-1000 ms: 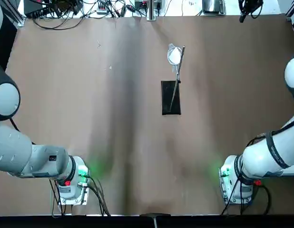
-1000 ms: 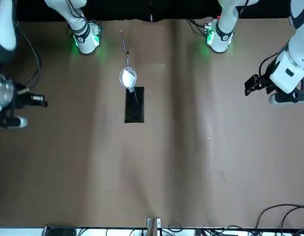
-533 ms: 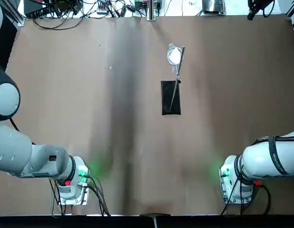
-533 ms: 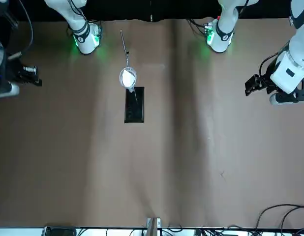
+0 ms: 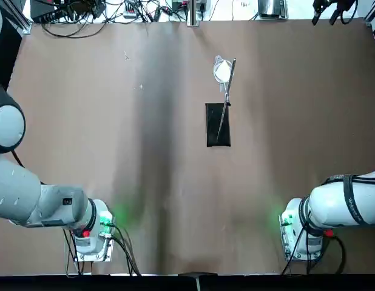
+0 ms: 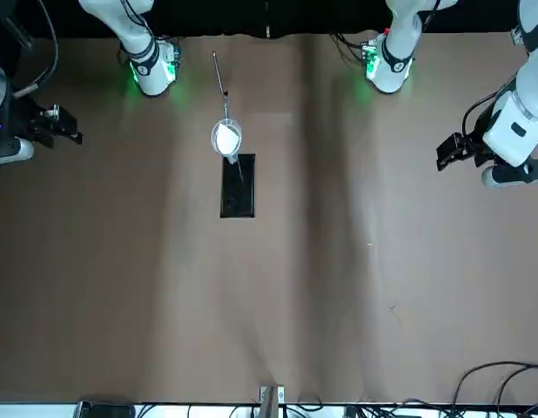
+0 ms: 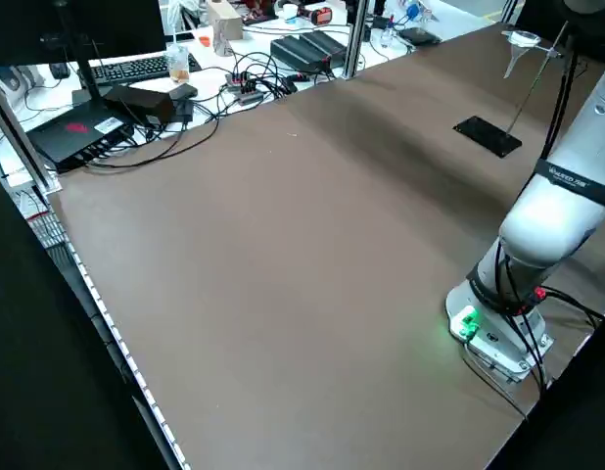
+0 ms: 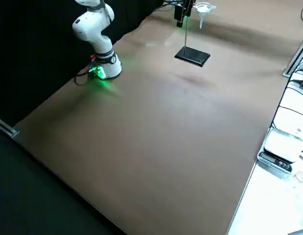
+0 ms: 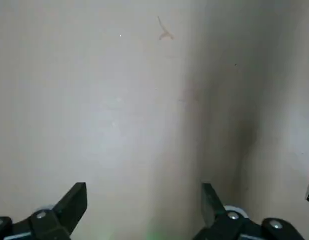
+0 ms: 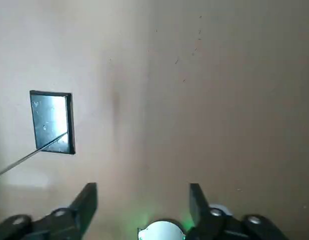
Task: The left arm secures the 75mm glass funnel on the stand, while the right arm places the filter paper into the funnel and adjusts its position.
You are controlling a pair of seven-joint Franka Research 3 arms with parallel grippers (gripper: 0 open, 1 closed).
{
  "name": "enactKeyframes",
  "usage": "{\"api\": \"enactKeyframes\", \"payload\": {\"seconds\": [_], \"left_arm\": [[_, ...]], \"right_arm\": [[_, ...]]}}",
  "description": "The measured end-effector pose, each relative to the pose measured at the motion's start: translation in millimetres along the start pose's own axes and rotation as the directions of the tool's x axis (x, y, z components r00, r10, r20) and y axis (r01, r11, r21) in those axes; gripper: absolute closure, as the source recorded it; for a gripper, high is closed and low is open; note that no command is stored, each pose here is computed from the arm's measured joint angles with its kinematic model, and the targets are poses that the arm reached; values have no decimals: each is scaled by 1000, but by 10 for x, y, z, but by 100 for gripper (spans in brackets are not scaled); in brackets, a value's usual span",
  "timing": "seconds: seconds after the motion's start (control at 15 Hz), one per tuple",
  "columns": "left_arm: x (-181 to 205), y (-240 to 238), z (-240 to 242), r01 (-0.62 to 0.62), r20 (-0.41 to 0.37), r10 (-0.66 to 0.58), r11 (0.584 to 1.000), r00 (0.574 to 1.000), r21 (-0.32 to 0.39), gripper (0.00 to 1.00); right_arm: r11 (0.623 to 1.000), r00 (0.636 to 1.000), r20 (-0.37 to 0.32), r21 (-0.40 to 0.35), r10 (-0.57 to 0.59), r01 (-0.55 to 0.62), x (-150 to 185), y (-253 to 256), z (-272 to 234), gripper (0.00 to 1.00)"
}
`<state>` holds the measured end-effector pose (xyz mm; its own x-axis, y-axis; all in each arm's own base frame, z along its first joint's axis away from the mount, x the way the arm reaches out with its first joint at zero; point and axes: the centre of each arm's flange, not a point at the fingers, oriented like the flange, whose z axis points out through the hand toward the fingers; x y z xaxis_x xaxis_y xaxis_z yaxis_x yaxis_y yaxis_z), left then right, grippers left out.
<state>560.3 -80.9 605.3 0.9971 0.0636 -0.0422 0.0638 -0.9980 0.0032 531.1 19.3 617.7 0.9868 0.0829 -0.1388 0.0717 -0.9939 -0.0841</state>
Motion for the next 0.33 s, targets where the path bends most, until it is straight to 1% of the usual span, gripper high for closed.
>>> {"api": "enactKeyframes", "payload": {"seconds": [0.13,0.2,0.33], "left_arm": [[0,-1,0,0,0,0,1000,1000,0,0],[0,-1,0,0,0,0,1000,1000,0,0],[0,-1,0,0,0,0,1000,1000,0,0]], "right_arm": [[1000,1000,0,0,0,0,0,0,0,7],[1000,1000,0,0,0,0,0,1,-1,0],[1000,1000,-1,-4,1,-1,0,9,-1,0]]}}
